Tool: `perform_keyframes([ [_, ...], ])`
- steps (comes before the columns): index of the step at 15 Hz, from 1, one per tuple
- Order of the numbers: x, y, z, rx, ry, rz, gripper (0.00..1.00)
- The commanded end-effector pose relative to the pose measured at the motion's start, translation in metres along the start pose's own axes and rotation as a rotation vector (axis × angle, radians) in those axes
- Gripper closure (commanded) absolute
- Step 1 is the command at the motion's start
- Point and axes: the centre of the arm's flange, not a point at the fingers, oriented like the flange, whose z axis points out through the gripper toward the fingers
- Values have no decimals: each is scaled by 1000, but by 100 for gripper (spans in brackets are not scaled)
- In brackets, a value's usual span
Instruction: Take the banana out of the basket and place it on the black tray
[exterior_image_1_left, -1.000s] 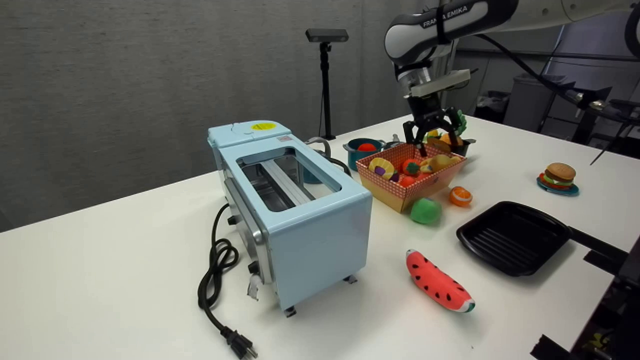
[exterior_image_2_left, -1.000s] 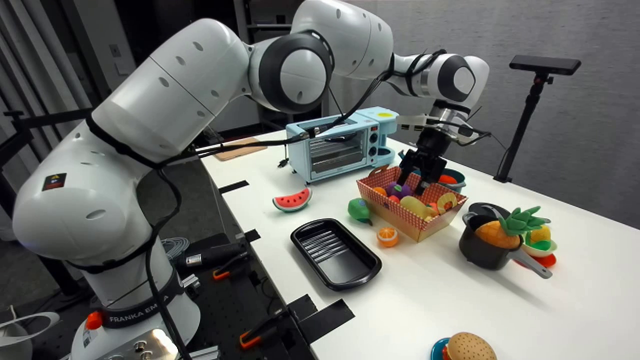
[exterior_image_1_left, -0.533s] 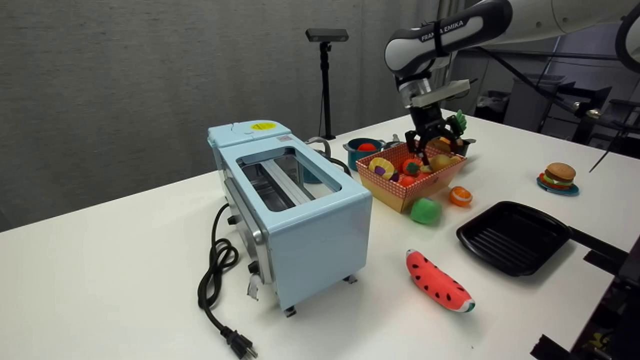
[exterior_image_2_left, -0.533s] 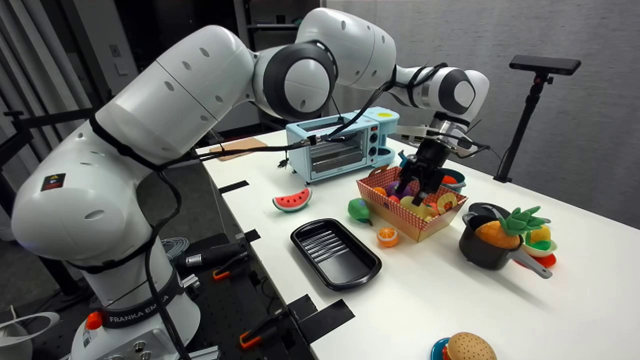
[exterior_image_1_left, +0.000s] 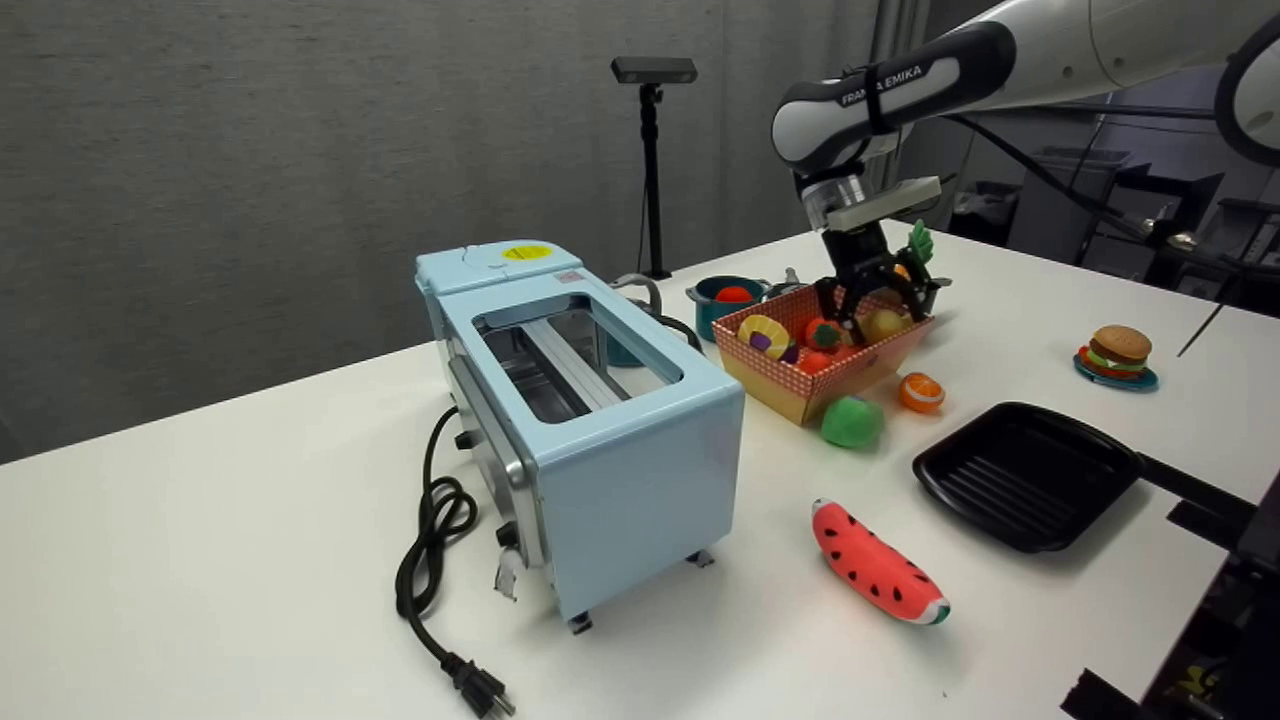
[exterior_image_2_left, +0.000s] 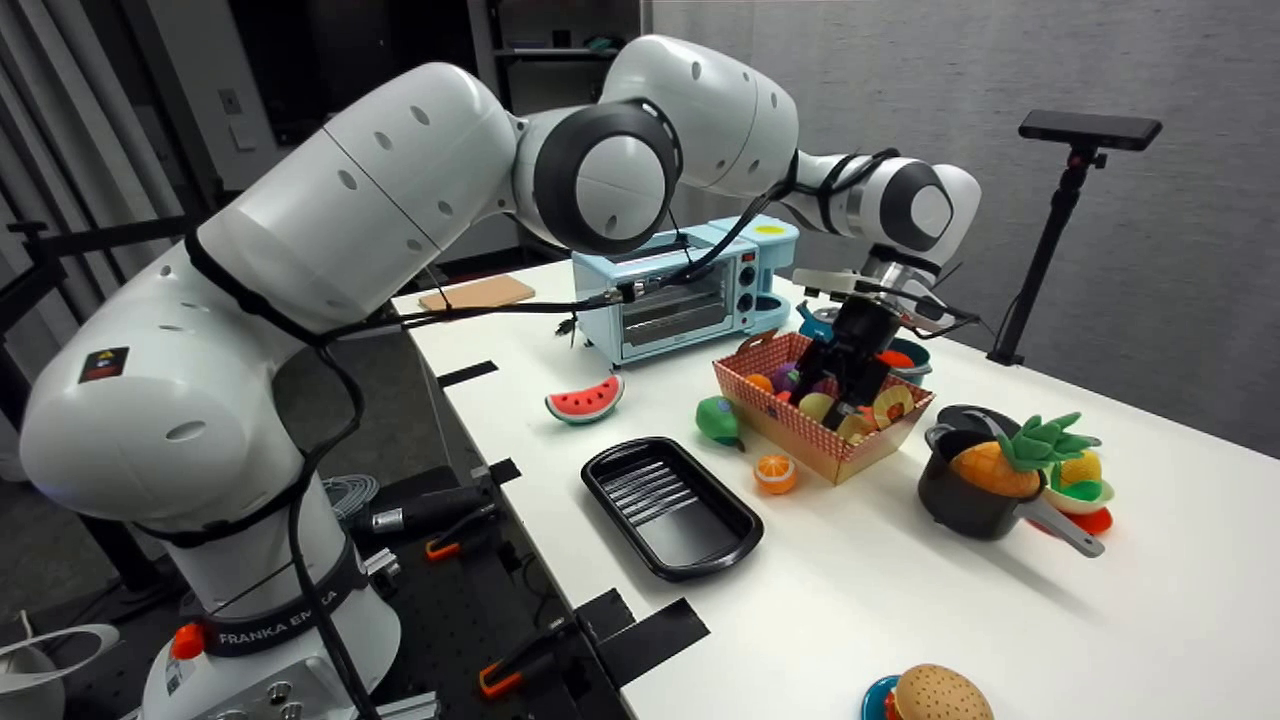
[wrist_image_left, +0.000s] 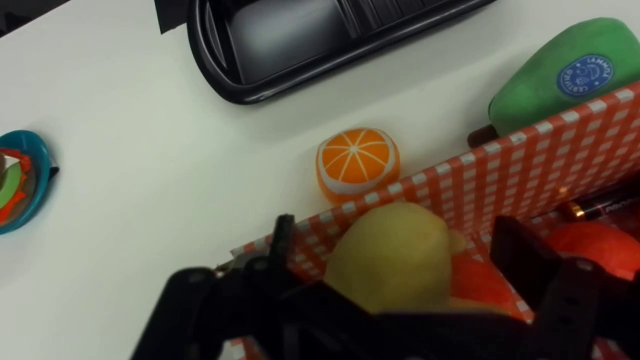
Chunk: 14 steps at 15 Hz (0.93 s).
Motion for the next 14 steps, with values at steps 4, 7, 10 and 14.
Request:
perform_keyframes([
  [4, 0, 0, -1, 1, 2, 0, 0],
  [7, 0, 0, -2, -8, 1, 3, 34],
  [10, 1, -1, -2, -8, 5, 11, 58],
  [14, 1, -2, -3, -7, 1, 7, 88],
])
